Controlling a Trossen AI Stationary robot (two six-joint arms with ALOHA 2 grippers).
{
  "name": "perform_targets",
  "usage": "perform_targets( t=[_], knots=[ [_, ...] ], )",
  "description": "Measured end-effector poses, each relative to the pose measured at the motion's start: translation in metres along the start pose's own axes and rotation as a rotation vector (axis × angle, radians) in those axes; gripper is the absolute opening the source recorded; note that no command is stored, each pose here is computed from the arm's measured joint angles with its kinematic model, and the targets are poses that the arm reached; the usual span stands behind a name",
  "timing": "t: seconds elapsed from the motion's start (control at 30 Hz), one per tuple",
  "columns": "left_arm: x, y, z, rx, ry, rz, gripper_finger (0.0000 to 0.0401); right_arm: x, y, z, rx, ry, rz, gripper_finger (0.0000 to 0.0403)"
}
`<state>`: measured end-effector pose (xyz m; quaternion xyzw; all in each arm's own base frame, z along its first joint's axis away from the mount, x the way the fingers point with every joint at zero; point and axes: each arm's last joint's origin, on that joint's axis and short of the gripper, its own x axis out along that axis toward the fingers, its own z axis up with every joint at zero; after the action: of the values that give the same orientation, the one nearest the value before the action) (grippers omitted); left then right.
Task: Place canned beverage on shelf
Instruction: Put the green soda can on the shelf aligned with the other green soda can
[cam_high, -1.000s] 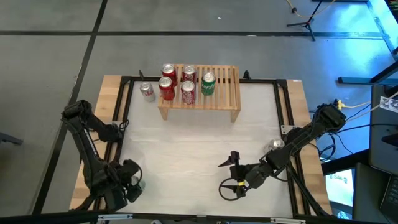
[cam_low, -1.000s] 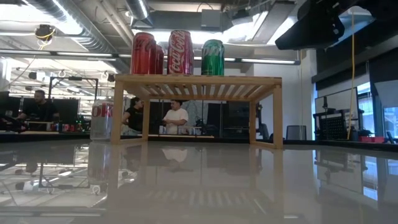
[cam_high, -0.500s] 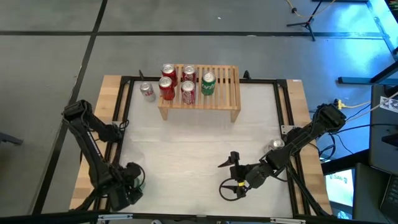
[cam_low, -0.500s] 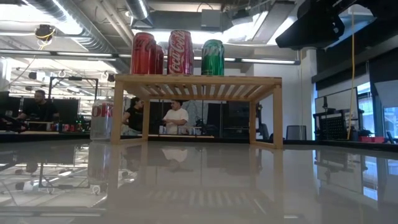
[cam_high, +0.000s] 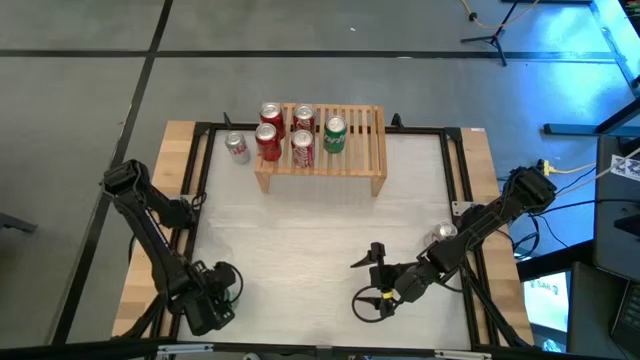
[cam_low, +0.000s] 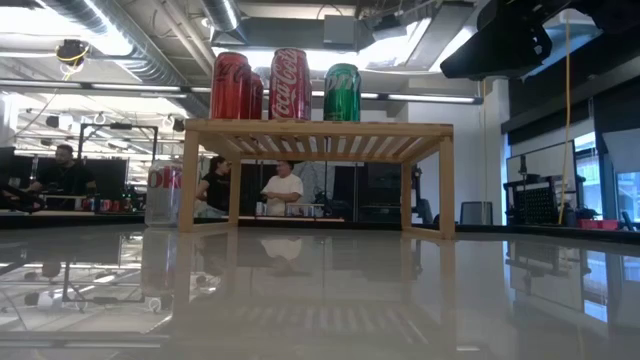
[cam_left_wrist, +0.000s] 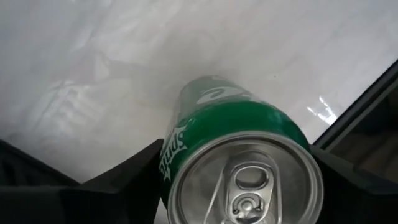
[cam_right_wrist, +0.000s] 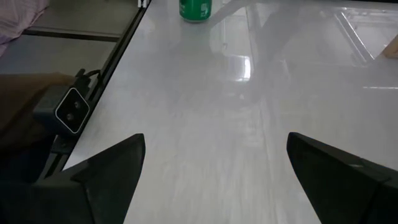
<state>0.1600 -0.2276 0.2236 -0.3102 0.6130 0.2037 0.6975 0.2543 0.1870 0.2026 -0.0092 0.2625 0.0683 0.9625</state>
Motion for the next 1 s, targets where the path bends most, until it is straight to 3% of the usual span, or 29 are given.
perform_targets(
  t=[0.23, 0.4, 0.67, 1.0],
  knots=[
    [-0.001, -0.006, 0.019, 0.039, 0.012, -0.019, 0.0281, 0.0, 0.0, -0.001, -0.005, 0.009, 0.001, 0.0386],
    [-0.018, -0.02, 0.042, 0.107, -0.053, -0.09, 0.0284, 0.0, 0.0, -0.001, -0.005, 0.009, 0.001, 0.0386],
    [-0.039, -0.032, 0.091, 0.258, -0.189, -0.119, 0.0284, 0.0, -0.001, -0.005, -0.016, 0.046, -0.011, 0.0386],
    [-0.022, -0.054, 0.166, 0.465, -0.196, -0.053, 0.0285, 0.0, -0.002, -0.006, -0.02, 0.058, -0.015, 0.0386]
  ],
)
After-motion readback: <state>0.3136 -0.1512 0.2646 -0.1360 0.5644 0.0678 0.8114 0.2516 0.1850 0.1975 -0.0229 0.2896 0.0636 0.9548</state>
